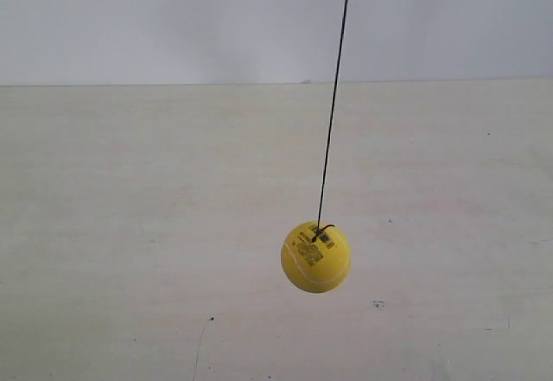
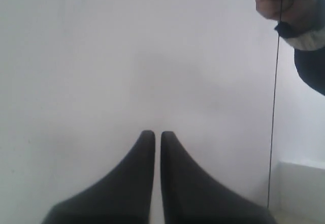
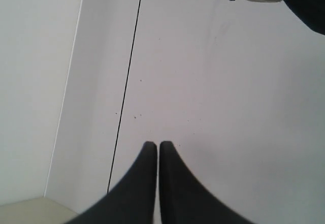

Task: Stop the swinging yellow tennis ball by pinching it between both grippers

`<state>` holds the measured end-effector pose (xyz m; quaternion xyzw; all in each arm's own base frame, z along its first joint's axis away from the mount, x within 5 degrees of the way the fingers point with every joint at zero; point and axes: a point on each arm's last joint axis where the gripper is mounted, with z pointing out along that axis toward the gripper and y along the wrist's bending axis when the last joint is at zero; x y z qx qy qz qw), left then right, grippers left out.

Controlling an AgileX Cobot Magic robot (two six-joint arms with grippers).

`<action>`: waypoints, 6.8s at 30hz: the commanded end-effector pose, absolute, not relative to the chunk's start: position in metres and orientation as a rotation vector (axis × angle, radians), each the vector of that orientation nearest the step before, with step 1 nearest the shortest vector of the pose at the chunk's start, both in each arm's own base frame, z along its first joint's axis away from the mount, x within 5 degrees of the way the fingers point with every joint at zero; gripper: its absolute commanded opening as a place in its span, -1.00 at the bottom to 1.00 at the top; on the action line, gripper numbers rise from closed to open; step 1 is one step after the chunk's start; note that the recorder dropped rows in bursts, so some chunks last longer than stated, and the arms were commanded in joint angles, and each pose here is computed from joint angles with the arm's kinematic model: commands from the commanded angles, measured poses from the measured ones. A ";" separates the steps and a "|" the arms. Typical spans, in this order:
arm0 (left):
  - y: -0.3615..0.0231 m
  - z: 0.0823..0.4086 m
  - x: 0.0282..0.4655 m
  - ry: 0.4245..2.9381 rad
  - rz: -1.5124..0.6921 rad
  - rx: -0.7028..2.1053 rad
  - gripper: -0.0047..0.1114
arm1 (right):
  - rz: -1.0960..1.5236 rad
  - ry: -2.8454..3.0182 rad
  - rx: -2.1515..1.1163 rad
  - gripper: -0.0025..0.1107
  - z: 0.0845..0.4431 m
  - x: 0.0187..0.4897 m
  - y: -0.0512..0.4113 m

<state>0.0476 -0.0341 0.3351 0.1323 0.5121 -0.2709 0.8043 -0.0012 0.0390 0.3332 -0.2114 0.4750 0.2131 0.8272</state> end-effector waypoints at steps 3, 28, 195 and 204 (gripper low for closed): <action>-0.016 0.342 0.020 0.953 -0.466 0.177 -0.84 | 0.462 0.996 -0.455 -0.96 0.335 -0.004 0.039; -0.008 0.341 0.008 0.889 -0.116 0.004 -0.84 | 0.465 0.994 -0.460 -0.96 0.335 -0.004 0.040; 0.003 0.185 0.054 1.802 0.085 0.011 -0.84 | 1.415 0.950 0.592 -0.96 0.253 0.041 0.011; 0.003 0.184 0.054 1.804 0.085 0.011 -0.84 | 1.297 0.895 0.643 -0.96 0.253 0.043 0.006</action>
